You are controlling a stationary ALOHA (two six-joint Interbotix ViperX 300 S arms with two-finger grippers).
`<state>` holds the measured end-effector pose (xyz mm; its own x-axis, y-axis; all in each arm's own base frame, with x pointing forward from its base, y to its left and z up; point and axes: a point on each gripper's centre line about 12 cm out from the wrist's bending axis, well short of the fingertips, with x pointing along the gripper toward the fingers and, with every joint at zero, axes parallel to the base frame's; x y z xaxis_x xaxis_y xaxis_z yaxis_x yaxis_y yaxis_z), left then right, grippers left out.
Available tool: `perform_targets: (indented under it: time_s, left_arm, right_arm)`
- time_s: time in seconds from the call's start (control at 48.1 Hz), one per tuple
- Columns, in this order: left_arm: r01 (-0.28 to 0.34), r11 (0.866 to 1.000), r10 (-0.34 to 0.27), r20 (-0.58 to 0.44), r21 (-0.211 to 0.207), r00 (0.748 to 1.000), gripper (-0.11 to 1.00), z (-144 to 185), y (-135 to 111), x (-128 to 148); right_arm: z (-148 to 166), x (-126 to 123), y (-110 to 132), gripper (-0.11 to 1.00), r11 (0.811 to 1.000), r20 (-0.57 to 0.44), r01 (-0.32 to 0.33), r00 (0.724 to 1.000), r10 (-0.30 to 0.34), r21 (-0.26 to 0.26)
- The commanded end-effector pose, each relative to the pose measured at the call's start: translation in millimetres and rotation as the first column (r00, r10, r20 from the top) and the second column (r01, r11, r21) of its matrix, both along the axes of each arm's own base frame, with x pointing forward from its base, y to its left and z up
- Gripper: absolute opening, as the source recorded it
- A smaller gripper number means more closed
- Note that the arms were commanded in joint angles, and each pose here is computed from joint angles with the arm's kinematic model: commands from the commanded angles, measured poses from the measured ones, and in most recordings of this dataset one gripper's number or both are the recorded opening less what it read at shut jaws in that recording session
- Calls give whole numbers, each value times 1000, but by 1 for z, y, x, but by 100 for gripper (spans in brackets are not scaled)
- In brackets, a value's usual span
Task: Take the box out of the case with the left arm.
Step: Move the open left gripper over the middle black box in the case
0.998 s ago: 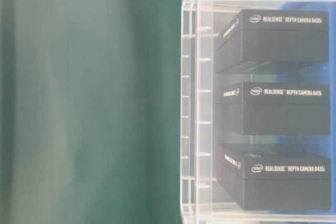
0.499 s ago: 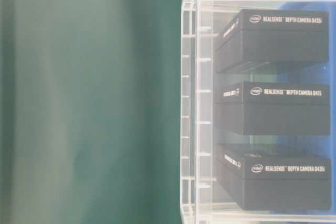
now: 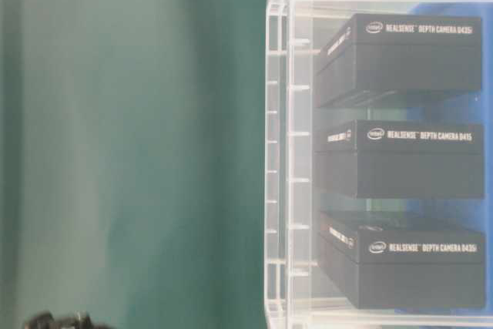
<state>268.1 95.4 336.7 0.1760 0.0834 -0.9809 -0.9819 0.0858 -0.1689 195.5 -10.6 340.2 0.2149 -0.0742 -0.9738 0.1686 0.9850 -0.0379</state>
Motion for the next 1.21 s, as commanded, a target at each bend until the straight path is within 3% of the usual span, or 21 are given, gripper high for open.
perform_targets:
  time_s: [0.0,0.665,0.936,1.185]
  left_arm:
    - [11,1000,-11,41,12,999,98,14,1,14]
    - [93,995,-95,99,27,991,98,25,2,137]
    - [109,994,-111,111,23,988,98,22,-1,166]
    - [112,994,-113,101,19,988,98,21,-2,173]
  right_arm:
    - [7,2,-1,0,1000,25,5,1000,-4,-9]
    - [5,1,-2,0,1000,18,5,1000,-5,-12]
    - [5,1,-2,0,1000,17,8,1000,-8,-12]
    - [5,1,-2,0,1000,17,6,1000,-6,-12]
